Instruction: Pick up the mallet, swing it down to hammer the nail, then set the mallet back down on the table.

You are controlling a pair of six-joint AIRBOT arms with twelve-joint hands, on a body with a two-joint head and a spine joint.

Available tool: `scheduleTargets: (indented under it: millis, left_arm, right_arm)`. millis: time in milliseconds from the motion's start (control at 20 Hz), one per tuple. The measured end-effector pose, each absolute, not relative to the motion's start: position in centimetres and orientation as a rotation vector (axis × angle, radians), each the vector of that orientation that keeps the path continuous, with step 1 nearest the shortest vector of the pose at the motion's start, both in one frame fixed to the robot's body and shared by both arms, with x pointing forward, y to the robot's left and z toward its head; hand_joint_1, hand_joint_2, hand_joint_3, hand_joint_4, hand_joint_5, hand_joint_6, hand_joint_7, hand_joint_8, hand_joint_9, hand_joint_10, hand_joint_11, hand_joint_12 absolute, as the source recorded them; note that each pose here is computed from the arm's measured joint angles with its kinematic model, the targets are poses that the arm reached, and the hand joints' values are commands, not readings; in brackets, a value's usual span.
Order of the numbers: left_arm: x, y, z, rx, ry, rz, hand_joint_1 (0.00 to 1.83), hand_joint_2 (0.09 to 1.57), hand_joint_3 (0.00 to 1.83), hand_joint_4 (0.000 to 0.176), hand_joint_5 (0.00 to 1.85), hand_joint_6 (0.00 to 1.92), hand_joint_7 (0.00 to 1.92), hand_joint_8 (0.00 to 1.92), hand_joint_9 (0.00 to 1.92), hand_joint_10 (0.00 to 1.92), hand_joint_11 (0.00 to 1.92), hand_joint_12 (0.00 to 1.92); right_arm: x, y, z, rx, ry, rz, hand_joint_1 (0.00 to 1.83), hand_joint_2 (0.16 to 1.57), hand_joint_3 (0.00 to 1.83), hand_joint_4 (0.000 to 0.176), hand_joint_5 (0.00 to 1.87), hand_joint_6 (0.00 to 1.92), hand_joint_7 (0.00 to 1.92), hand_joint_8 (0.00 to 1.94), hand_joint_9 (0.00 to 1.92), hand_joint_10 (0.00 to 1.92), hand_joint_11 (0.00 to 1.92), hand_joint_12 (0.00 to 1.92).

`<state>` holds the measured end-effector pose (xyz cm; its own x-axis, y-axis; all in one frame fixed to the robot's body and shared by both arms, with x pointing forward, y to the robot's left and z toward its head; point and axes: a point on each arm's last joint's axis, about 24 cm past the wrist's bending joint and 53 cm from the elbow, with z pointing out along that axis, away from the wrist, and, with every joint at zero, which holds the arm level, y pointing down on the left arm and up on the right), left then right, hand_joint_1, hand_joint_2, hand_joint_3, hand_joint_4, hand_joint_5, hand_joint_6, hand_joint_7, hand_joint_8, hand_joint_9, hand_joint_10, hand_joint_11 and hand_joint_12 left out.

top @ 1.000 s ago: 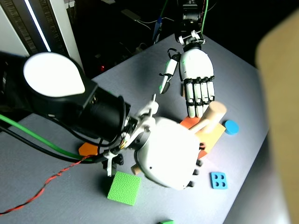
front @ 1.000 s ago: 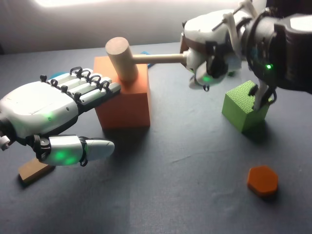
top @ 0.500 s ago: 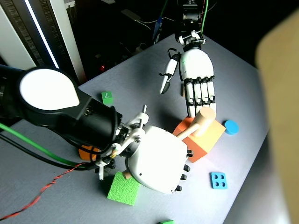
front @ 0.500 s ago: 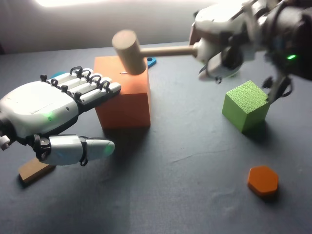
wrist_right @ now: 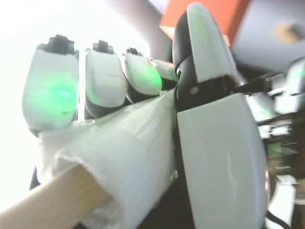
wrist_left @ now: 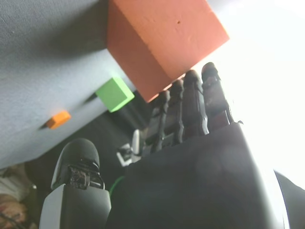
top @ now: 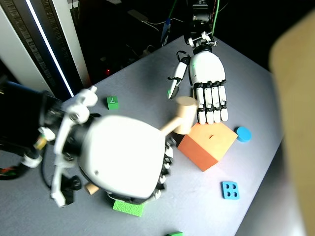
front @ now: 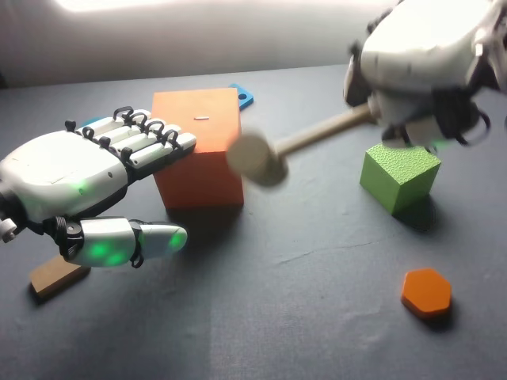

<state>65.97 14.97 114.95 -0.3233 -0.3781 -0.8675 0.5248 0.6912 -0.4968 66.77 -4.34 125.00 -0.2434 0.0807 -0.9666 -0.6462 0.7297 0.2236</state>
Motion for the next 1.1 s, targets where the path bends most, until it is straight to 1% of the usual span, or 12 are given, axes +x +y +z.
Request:
scheduleTargets:
  millis: [50,150,250,400,450,700,800,950,1100]
  left_arm:
    - [66.0,14.9,115.1,0.119,1.668,-0.913,0.0,1.22,0.0,0.0,0.06,0.0,0.08,0.0,0.04,0.0,0.0,0.0]
    - [66.1,14.8,115.2,0.118,1.669,-0.914,0.0,1.22,0.0,0.0,0.07,0.0,0.08,0.0,0.04,0.0,0.0,0.0]
    - [66.1,14.8,115.2,0.115,1.674,-0.914,0.0,1.22,0.0,0.0,0.09,0.01,0.1,0.01,0.06,0.01,0.02,0.01]
    - [66.2,14.9,115.9,0.111,1.668,-0.912,0.0,1.22,0.0,0.0,0.06,0.0,0.07,0.0,0.04,0.0,0.01,0.01]
    - [66.2,15.1,116.3,0.111,1.663,-0.909,0.0,1.22,0.0,0.0,0.08,0.01,0.09,0.01,0.06,0.01,0.02,0.01]
    - [66.4,15.5,117.9,0.092,1.644,-0.911,0.0,1.22,0.0,0.0,0.07,0.0,0.1,0.01,0.06,0.01,0.03,0.02]
    - [66.1,15.4,118.8,0.097,1.628,-0.916,0.0,1.22,0.0,0.0,0.09,0.01,0.1,0.01,0.06,0.01,0.02,0.02]
    - [65.1,15.1,119.9,0.13,1.615,-0.926,0.0,1.21,0.0,0.0,0.09,0.01,0.09,0.0,0.06,0.01,0.02,0.03]
    - [64.3,15.2,120.4,0.146,1.615,-0.932,0.0,1.21,0.0,0.0,0.07,0.0,0.08,0.0,0.05,0.0,0.0,0.02]
  right_arm:
    - [65.9,-3.8,124.7,-0.521,1.681,0.719,1.46,1.25,0.0,0.0,1.05,1.92,1.32,1.94,1.44,1.92,1.52,1.92]
    - [64.7,-2.6,124.0,-0.626,1.661,0.702,1.45,1.25,0.0,0.0,1.0,1.92,1.3,1.94,1.42,1.92,1.5,1.92]
    - [64.3,-1.8,122.9,-0.676,1.663,0.678,1.42,1.25,0.0,0.0,1.0,1.92,1.3,1.94,1.43,1.92,1.51,1.92]
    - [64.2,-0.3,120.1,-0.729,1.698,0.672,1.45,1.24,0.0,0.0,1.04,1.92,1.32,1.94,1.45,1.92,1.54,1.92]
    - [64.3,0.7,119.2,-0.744,1.71,0.683,1.46,1.24,0.0,0.0,1.03,1.92,1.32,1.94,1.45,1.92,1.53,1.92]
    - [65.5,3.6,117.8,-0.722,1.747,0.747,1.45,1.23,0.0,0.0,0.99,1.92,1.3,1.94,1.43,1.92,1.5,1.92]
    - [65.0,5.0,116.7,-0.722,1.771,0.783,1.48,1.22,0.0,0.0,1.01,1.92,1.29,1.94,1.42,1.92,1.5,1.92]
    - [63.6,7.4,114.9,-0.76,1.797,0.828,1.47,1.24,0.0,0.0,1.04,1.92,1.31,1.94,1.43,1.92,1.53,1.92]
    - [64.0,8.5,114.2,-0.763,1.805,0.836,1.47,1.24,0.0,0.0,1.05,1.92,1.32,1.94,1.45,1.92,1.54,1.92]
